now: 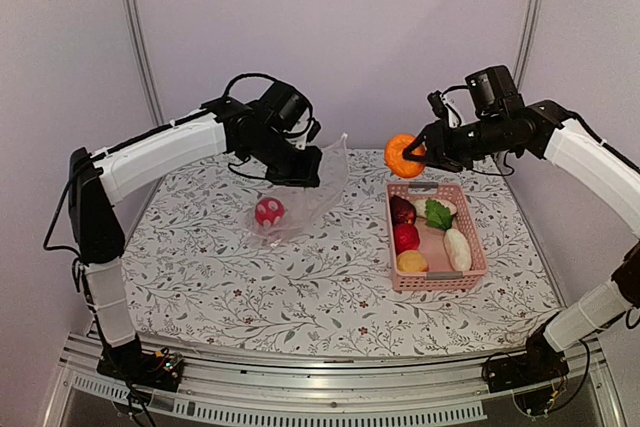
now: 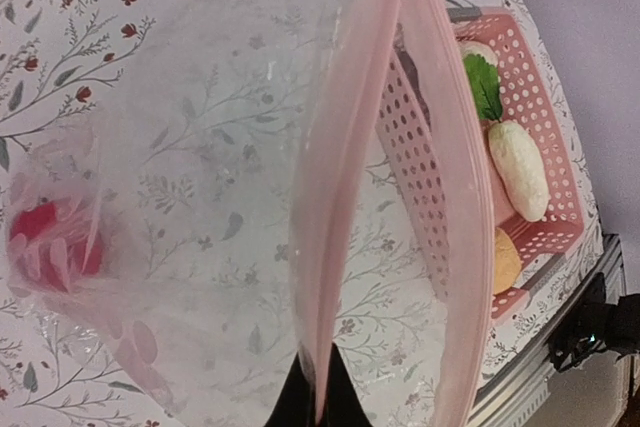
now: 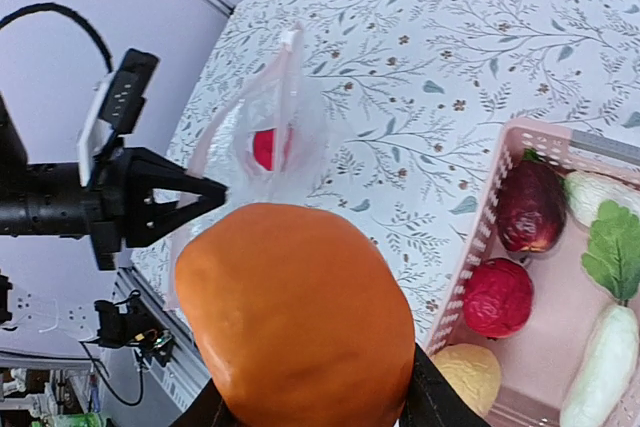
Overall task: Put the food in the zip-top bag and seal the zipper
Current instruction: Pick up the fake fruit from the bin, then place the fake fruit in the zipper food storage bag.
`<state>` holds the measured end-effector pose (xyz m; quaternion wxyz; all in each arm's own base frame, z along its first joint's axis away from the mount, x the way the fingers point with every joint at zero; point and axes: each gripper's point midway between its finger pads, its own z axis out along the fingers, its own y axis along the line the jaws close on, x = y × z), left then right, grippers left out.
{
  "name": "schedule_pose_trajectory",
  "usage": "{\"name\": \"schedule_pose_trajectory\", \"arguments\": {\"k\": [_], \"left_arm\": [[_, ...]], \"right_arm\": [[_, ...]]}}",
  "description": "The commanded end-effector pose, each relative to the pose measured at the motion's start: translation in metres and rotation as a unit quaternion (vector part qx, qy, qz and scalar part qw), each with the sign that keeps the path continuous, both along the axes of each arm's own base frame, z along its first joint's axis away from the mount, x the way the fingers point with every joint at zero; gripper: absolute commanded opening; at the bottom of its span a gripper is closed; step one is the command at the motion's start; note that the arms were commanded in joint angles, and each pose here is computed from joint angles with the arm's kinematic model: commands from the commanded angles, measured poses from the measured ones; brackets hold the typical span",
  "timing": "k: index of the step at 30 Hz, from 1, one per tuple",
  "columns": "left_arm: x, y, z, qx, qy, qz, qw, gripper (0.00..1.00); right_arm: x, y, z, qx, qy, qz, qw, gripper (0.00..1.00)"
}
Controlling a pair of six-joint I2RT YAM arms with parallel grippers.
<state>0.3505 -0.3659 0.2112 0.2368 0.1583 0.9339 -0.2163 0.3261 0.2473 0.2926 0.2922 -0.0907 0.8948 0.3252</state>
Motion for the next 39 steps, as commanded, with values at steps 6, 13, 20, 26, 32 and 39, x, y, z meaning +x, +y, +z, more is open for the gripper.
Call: {"name": "schedule_pose_trajectory", "arguments": {"k": [6,13,20,26,32,39], "left_arm": [[0.006,-0.026,0.017,-0.040,-0.009,-0.013,0.999,0.00],[0.003,-0.024,0.035,-0.061,-0.014,-0.007,0.998,0.00],[0.001,-0.021,0.046,-0.067,-0.023,-0.007,0.997,0.00],[0.001,-0.019,0.054,-0.072,-0.032,-0.003,0.997,0.00],[0.001,-0.020,0.054,-0.075,-0.034,-0.004,0.997,0.00],[0.003,-0.021,0.055,-0.075,-0.037,-0.003,0.996,0.00]], "right_arm": [[0.012,0.088,0.045,0.143,-0.011,0.087,0.986,0.27],[0.034,0.121,0.032,0.172,0.020,0.102,0.980,0.26],[0.035,0.136,-0.017,0.152,0.082,0.101,0.980,0.26],[0.033,0.126,-0.046,0.111,0.103,0.073,0.986,0.26],[0.038,0.116,-0.061,0.018,0.084,0.038,0.996,0.28],[0.040,0.111,-0.075,-0.032,0.094,0.023,0.995,0.47]]}}
